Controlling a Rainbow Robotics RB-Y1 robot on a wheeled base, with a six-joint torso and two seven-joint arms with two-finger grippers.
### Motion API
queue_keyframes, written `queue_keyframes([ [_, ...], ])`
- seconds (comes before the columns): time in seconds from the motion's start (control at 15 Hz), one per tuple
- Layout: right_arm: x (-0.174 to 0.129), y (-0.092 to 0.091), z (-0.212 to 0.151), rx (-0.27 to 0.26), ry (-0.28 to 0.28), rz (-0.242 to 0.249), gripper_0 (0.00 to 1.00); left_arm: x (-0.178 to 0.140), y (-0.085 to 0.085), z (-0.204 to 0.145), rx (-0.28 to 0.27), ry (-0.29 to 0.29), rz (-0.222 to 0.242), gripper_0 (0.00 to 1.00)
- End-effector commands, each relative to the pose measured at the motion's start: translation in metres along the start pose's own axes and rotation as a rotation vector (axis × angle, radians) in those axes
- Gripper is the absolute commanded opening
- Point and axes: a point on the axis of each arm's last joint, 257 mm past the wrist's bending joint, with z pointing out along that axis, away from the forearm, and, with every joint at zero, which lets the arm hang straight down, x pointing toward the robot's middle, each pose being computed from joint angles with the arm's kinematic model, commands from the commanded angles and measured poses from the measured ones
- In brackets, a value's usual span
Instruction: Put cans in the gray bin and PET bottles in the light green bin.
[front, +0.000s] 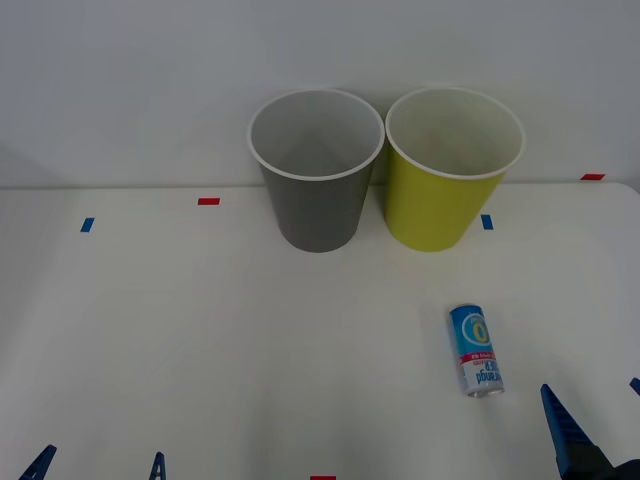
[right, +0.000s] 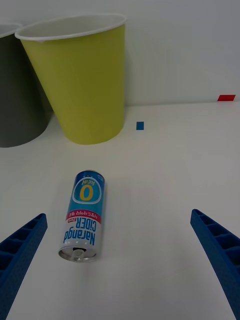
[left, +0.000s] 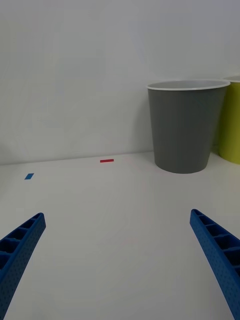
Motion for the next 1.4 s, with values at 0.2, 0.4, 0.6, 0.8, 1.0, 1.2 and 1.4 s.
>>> queue_keyframes([
  [0.2,0.002,0.012,0.020,-0.025,0.119,-0.030,1.00,0.000,0.000,0.000,0.000,0.000,0.000,1.00],
  [0.4,-0.007,0.024,0.029,-0.029,0.170,0.006,1.00,0.000,0.000,0.000,0.000,0.000,0.000,1.00],
  [0.6,-0.015,0.027,0.041,-0.018,0.211,0.052,1.00,0.000,0.000,0.000,0.000,0.000,0.000,1.00],
  [0.8,0.004,0.005,0.052,0.083,0.343,-0.011,1.00,0.000,0.000,0.000,0.000,0.000,0.000,1.00],
  [1.0,0.002,0.008,0.069,0.141,0.396,0.039,1.00,0.000,0.000,0.000,0.000,0.000,0.000,1.00],
  [1.2,-0.007,0.015,0.081,0.149,0.438,0.048,1.00,0.000,0.000,0.000,0.000,0.000,0.000,1.00],
  [1.4,-0.022,0.039,0.093,0.078,0.465,0.053,1.00,0.000,0.000,0.000,0.000,0.000,0.000,1.00],
])
